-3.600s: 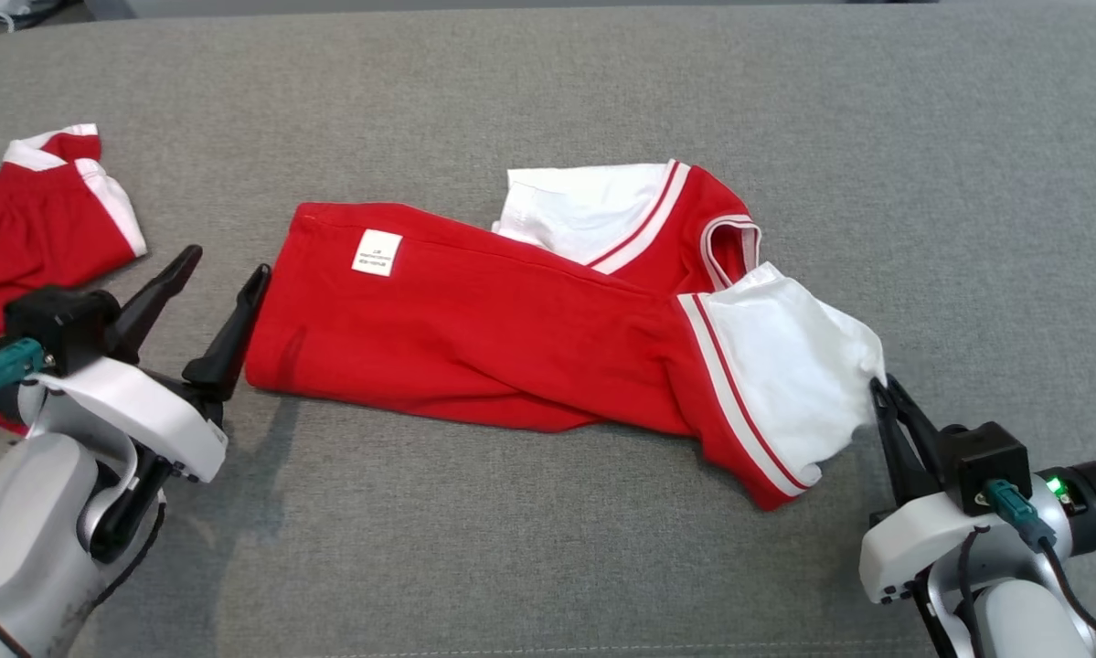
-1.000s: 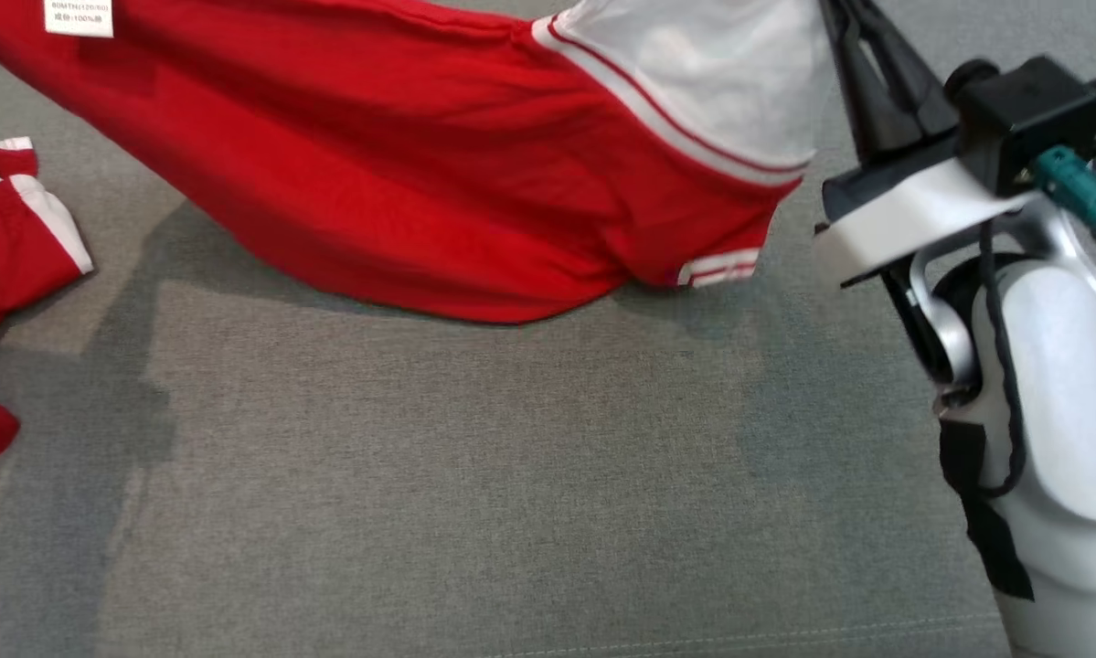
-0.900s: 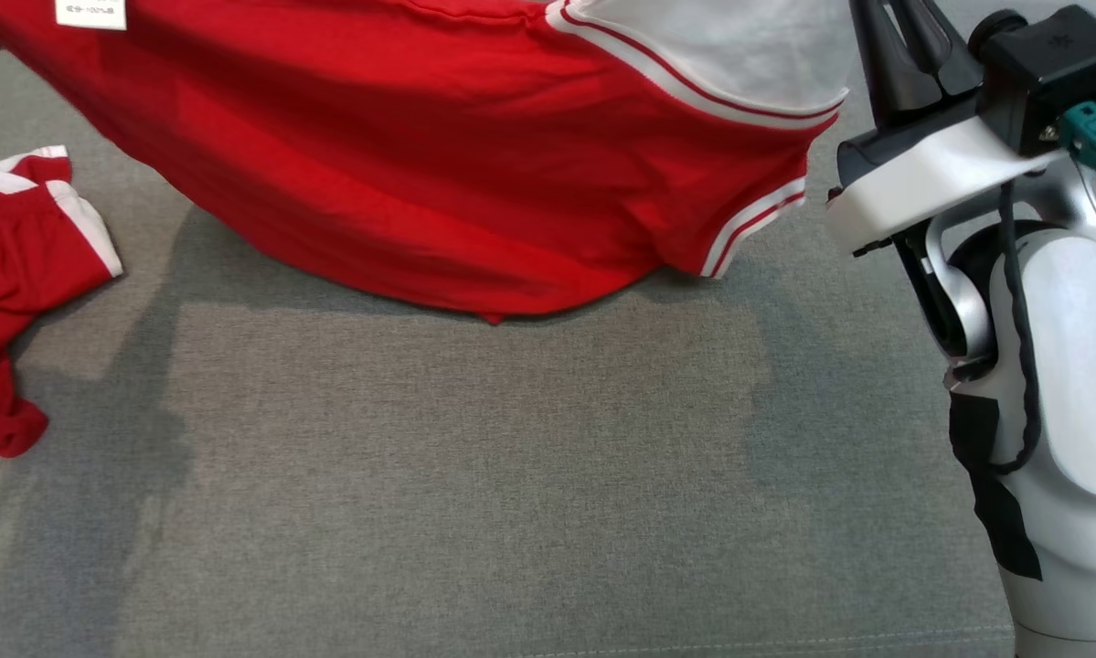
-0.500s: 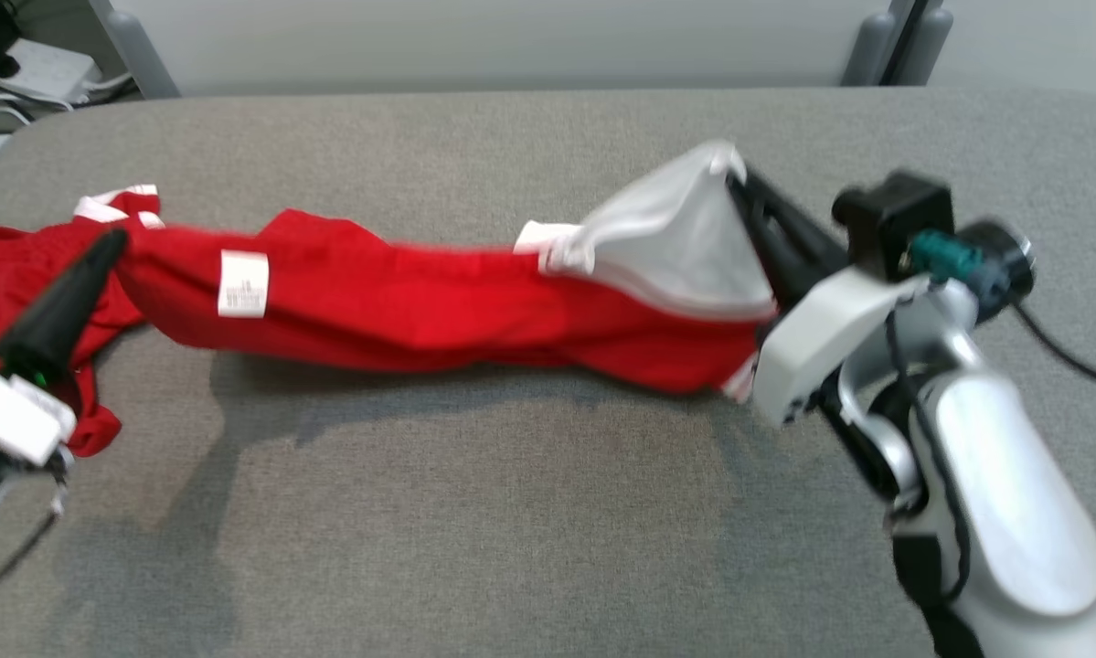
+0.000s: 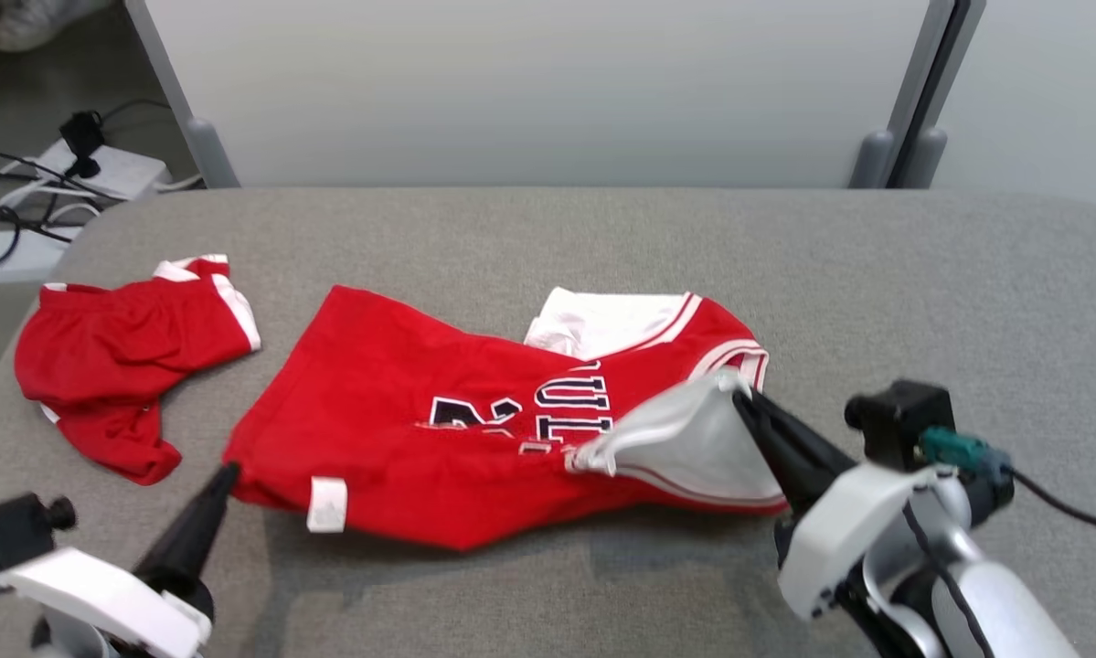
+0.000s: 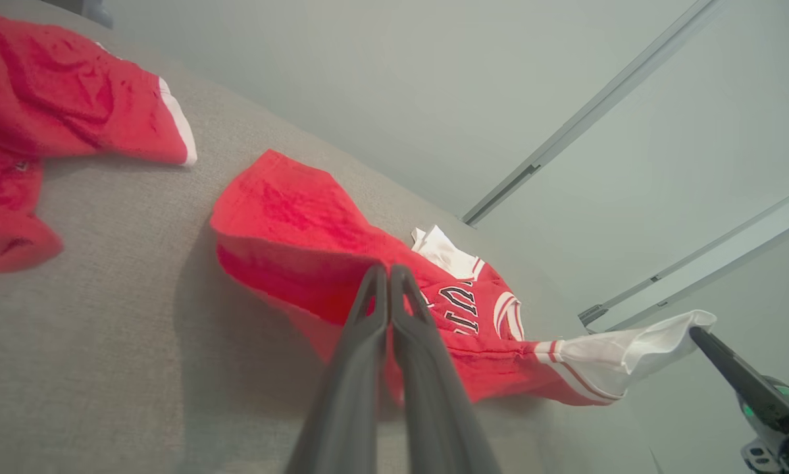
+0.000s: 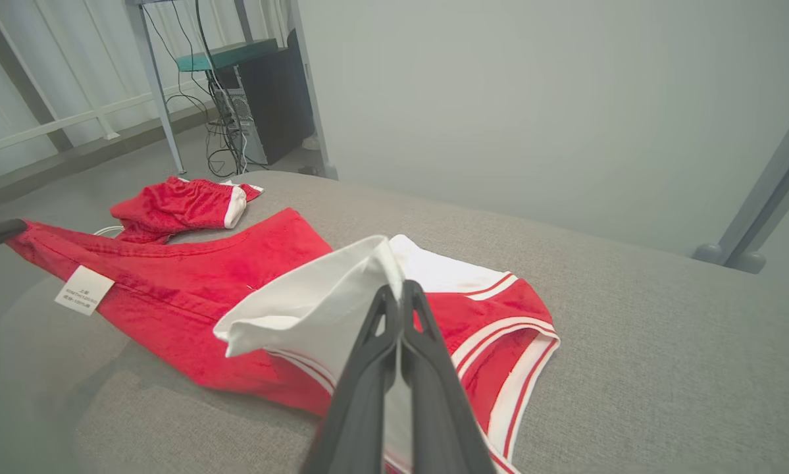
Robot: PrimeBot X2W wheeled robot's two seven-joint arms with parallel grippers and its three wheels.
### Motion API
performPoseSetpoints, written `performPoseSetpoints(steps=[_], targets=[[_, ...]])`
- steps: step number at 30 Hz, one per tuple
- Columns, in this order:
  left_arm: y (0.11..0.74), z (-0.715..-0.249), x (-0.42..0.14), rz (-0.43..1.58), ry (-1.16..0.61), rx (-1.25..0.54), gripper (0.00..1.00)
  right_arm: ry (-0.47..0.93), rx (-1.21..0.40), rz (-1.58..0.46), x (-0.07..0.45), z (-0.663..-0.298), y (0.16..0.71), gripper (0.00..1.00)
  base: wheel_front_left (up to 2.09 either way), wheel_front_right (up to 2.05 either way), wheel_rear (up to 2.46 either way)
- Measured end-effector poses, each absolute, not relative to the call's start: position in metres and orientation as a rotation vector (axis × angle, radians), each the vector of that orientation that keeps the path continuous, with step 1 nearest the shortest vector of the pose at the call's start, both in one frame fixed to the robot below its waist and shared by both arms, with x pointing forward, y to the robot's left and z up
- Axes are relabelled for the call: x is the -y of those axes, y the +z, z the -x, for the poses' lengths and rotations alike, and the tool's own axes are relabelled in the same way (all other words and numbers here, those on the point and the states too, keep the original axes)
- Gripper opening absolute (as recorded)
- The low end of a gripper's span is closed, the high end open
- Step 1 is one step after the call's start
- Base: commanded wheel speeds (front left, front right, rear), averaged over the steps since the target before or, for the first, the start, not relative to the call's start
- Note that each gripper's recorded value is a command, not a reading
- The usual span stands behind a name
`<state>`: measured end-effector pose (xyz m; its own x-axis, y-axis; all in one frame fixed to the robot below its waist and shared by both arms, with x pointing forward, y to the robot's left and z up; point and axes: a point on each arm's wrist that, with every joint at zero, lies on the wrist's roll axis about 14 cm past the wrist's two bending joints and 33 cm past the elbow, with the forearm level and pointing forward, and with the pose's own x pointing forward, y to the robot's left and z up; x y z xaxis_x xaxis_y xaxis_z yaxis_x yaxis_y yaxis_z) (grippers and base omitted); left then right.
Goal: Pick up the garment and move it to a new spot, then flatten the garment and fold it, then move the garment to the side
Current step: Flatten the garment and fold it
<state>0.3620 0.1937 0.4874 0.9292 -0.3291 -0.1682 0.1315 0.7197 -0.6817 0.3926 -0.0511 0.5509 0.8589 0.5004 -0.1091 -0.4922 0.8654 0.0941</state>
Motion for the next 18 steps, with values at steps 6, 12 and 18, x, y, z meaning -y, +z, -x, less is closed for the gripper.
performPoseSetpoints(steps=[6, 12, 18], targets=[[0.466, -0.335, -0.182, 0.749, -0.246, -0.328, 0.00, 0.531, -0.201, -0.138, 0.048, -0.362, 0.525, 0.00, 0.00, 0.00, 0.00], [0.450, -0.313, -0.182, 0.643, -0.320, -0.460, 0.00, 0.576, -0.336, -0.178, 0.037, -0.332, 0.496, 0.00, 0.00, 0.00, 0.00], [0.414, -0.281, -0.181, 0.579, -0.383, -0.759, 0.00, 0.589, -0.441, -0.167, 0.029, -0.330, 0.480, 0.00, 0.00, 0.00, 0.00]])
